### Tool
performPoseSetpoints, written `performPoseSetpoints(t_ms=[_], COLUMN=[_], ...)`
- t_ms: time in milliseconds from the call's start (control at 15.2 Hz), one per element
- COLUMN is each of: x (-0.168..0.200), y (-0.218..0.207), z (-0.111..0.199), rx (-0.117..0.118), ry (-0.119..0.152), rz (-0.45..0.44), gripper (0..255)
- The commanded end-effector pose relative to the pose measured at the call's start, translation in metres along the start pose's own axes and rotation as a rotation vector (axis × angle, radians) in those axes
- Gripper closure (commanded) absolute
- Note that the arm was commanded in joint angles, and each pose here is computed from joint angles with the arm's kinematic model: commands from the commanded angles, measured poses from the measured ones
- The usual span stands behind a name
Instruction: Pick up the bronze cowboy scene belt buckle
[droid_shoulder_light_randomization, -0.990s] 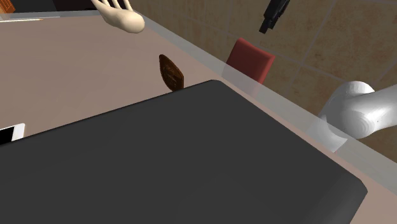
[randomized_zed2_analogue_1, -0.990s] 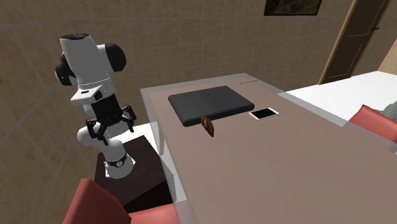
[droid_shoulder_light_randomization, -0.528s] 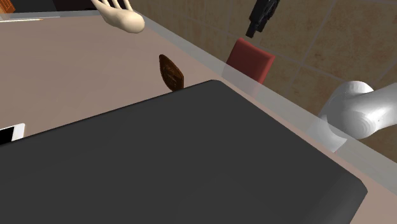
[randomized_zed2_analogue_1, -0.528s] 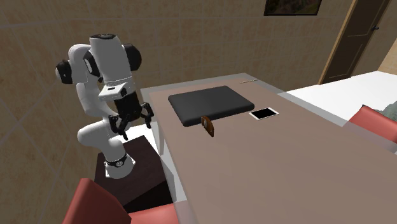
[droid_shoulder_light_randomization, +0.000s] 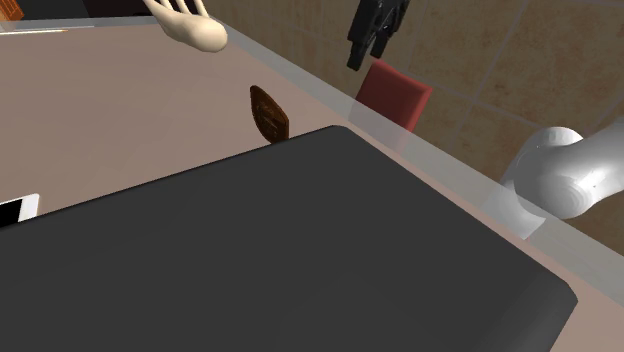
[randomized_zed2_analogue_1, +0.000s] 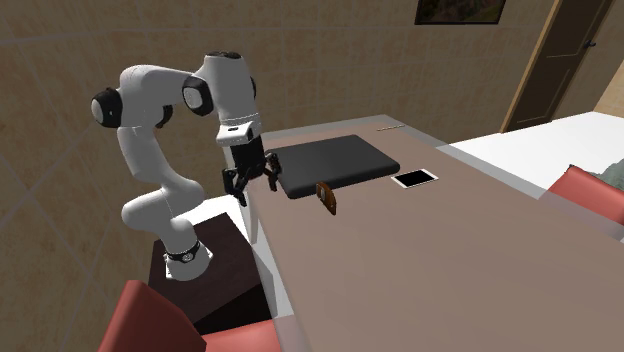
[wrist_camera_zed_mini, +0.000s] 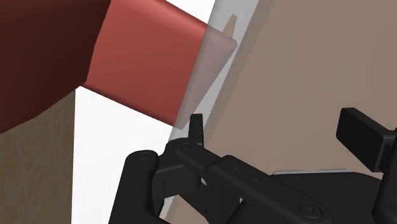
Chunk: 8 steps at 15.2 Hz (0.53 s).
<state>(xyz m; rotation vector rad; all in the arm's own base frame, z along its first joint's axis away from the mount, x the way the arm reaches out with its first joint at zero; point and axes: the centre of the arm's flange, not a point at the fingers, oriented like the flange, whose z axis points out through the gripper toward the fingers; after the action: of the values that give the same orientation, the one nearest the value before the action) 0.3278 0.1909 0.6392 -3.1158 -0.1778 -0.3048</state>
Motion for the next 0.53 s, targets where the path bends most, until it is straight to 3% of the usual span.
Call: performPoseSetpoints(t_ms=[0, 462], x=[0.007, 0.032], y=[-0.026, -0.118], z=[0.002, 0.012], rx=[-0.004, -0.022], ry=[0.001, 0.004], rz=[0.001, 0.003], gripper=[0, 0])
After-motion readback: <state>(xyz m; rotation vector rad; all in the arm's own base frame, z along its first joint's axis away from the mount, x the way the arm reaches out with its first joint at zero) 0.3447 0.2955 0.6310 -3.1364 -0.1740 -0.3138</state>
